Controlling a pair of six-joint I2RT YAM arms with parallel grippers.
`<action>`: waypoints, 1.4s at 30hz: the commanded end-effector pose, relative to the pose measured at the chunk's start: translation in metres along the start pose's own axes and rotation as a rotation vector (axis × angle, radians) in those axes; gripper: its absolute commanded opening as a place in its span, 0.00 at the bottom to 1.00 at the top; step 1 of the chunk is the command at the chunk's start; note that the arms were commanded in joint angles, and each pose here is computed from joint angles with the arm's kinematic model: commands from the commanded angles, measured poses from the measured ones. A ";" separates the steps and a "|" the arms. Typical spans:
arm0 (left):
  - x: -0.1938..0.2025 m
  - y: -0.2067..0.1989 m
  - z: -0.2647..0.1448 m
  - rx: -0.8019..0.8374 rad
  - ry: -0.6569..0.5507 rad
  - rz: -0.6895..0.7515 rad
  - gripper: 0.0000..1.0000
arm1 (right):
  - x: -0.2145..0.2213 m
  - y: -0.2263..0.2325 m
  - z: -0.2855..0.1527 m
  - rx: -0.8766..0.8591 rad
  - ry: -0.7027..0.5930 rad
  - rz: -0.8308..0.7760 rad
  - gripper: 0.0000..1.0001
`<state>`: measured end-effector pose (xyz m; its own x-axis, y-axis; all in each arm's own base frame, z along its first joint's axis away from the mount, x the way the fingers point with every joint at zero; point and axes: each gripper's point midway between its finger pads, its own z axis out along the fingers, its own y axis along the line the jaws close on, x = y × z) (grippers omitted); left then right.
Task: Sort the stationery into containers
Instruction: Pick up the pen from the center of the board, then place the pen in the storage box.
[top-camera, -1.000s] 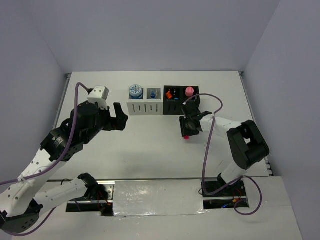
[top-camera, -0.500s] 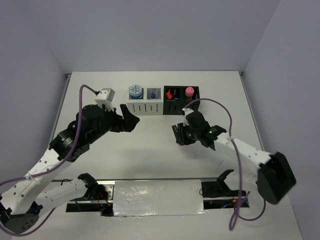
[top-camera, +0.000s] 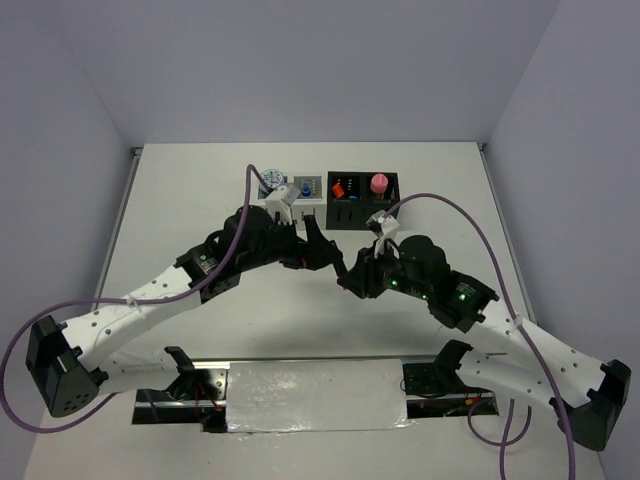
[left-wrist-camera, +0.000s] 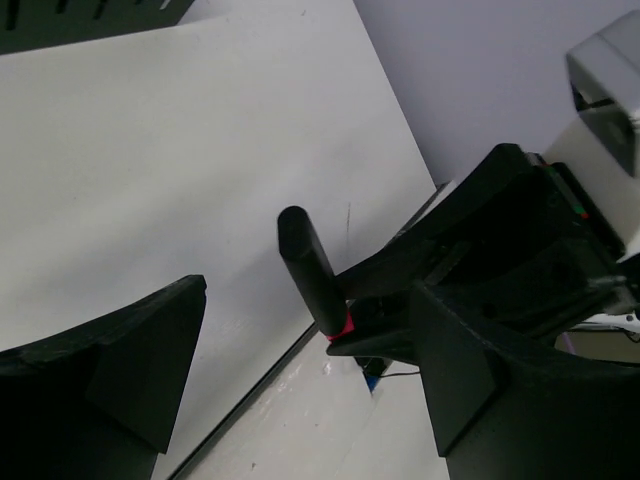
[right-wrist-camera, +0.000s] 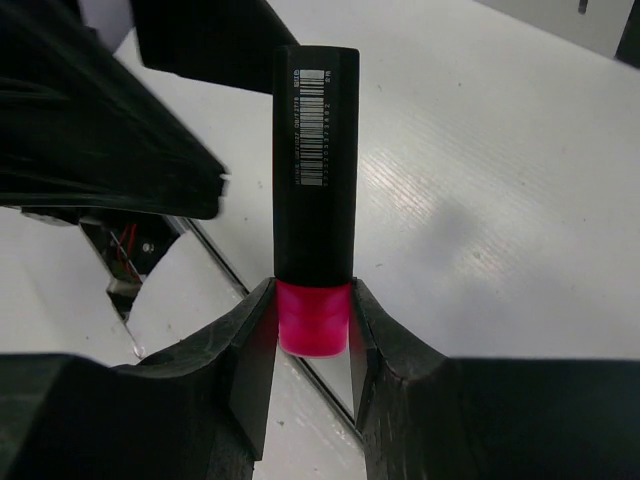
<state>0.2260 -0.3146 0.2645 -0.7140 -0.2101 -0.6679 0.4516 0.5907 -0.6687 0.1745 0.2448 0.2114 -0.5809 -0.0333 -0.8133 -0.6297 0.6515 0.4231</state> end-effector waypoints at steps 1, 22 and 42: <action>-0.024 -0.036 0.004 0.125 -0.073 -0.007 0.94 | -0.028 0.022 -0.016 -0.076 -0.100 -0.020 0.15; -0.097 -0.013 0.061 -0.122 -0.235 0.193 0.00 | -0.047 -0.035 -0.053 0.267 -0.287 0.085 1.00; -0.220 0.076 0.192 -0.416 -0.427 0.542 0.05 | -0.062 -0.026 -0.142 0.266 -0.408 0.093 1.00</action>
<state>0.5111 -0.3678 0.2701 -0.2564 -0.0398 -0.9658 0.3573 0.9245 -0.1329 0.1612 0.1324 0.2886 -0.3794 0.2815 -0.8813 -0.3856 0.8178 0.4272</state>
